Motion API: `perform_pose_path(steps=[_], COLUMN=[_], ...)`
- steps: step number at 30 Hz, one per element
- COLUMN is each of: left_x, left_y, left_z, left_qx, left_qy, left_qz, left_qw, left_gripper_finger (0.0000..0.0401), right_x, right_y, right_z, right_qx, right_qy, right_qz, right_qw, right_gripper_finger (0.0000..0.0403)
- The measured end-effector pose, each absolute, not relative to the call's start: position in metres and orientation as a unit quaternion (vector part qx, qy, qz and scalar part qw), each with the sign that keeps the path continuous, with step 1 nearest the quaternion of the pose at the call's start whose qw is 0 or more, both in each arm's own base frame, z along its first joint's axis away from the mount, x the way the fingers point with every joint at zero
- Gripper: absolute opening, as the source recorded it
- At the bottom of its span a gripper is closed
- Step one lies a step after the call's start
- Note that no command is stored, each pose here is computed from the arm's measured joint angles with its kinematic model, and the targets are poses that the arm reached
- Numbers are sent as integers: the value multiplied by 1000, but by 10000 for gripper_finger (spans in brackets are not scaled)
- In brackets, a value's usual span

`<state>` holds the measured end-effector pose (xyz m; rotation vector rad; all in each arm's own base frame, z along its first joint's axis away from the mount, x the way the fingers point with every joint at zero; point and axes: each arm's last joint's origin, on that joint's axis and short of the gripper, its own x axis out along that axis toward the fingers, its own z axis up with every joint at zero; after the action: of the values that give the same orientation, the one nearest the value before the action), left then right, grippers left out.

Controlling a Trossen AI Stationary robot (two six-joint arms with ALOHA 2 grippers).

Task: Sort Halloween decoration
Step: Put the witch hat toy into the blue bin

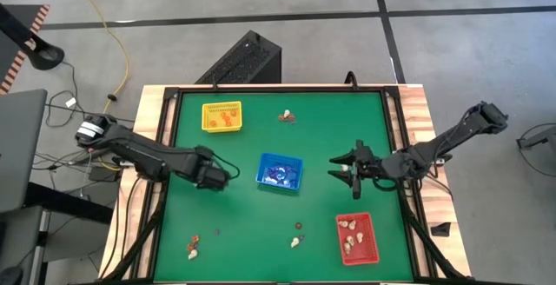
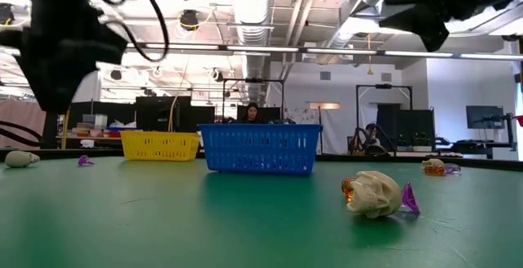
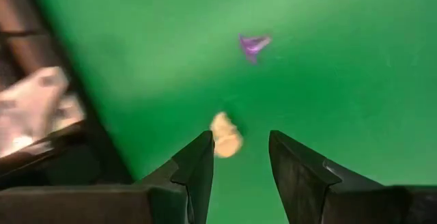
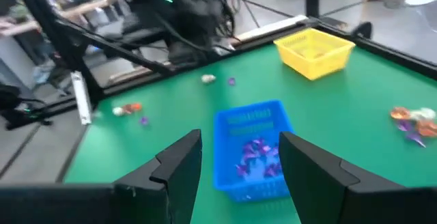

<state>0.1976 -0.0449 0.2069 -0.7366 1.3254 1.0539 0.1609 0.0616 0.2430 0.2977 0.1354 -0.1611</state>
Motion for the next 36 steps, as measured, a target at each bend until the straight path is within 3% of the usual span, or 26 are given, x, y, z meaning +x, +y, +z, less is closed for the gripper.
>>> perform_pose_path(steps=[11, 27, 31, 36], left_x=[180, 180, 188, 205], left_y=[-32, -33, -34, -28], left_z=[164, 154, 163, 172], left_qx=[-342, -349, -333, -301], left_qy=[616, 635, 638, 587], left_qz=[442, 395, 363, 353], left_qw=[555, 564, 592, 664], left_gripper_finger=[132, 132, 132, 132], right_x=[161, 159, 159, 162], right_y=[64, 65, 65, 60], right_z=[240, 236, 236, 237], right_qx=[149, 154, 154, 157], right_qy=[89, 108, 107, 101], right_qz=[-46, -47, -49, -66], right_qw=[984, 981, 981, 980], right_gripper_finger=[223, 224, 224, 224])
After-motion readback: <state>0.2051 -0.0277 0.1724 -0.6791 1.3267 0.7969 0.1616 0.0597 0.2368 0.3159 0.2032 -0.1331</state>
